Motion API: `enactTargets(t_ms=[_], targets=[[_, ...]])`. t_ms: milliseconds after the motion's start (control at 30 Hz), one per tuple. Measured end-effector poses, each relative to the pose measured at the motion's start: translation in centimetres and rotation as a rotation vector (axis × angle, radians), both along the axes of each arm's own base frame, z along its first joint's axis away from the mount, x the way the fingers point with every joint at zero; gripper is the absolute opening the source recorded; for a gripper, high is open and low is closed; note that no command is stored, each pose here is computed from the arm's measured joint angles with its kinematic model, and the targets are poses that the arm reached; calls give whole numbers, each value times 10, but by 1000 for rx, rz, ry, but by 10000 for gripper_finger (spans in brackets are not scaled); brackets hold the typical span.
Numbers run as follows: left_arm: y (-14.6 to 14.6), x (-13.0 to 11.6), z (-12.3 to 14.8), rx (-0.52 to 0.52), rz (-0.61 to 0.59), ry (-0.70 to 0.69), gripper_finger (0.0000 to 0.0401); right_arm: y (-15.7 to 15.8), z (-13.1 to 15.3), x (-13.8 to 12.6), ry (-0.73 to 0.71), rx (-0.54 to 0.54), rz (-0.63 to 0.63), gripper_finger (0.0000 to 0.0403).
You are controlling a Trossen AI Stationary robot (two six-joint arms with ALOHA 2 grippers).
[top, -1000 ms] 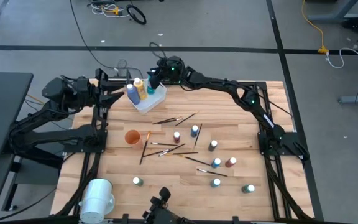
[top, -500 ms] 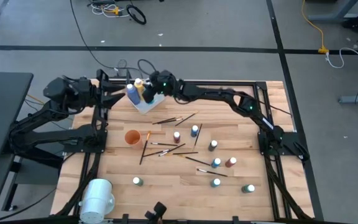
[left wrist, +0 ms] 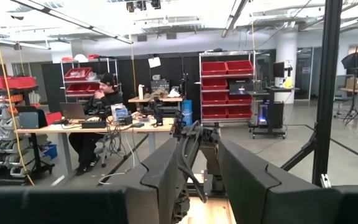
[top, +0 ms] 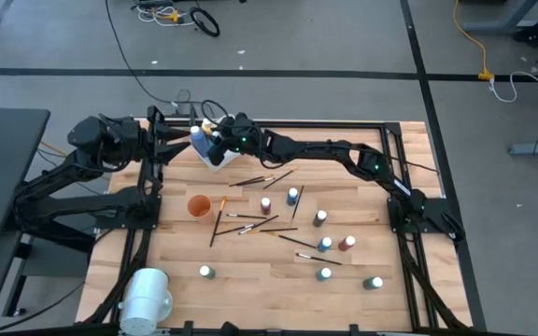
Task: Pick & Place Paint Supplies
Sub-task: Put the large light blue paint bottle into the white bin
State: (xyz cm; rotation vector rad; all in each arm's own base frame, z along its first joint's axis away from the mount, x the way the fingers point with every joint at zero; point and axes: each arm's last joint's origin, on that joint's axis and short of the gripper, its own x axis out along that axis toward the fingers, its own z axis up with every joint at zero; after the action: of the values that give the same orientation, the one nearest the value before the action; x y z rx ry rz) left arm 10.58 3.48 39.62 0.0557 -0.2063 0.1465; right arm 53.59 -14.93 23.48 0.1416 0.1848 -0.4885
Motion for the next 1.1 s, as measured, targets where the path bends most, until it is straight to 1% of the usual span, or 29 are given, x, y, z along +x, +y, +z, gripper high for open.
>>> enactTargets(t_ms=[267, 433, 600, 800, 933, 1100], targets=[[0, 0, 0, -11, -3, -2, 125, 8, -1, 2, 0, 2, 20, 113], [0, 0, 0, -12, -3, -2, 125, 10, -14, 1, 17, 5, 23, 113], [0, 0, 0, -13, -3, -3, 125, 6, -29, -4, -2, 51, 28, 114], [0, 0, 0, -2, 0, -1, 125, 3, -34, -5, -32, 47, 85, 115], [0, 0, 0, -1, 0, 0, 125, 2, -33, -5, -40, 50, 112, 127], [0, 0, 0, 0, 0, 1, 125, 4, -31, -5, -39, 11, 127, 151]])
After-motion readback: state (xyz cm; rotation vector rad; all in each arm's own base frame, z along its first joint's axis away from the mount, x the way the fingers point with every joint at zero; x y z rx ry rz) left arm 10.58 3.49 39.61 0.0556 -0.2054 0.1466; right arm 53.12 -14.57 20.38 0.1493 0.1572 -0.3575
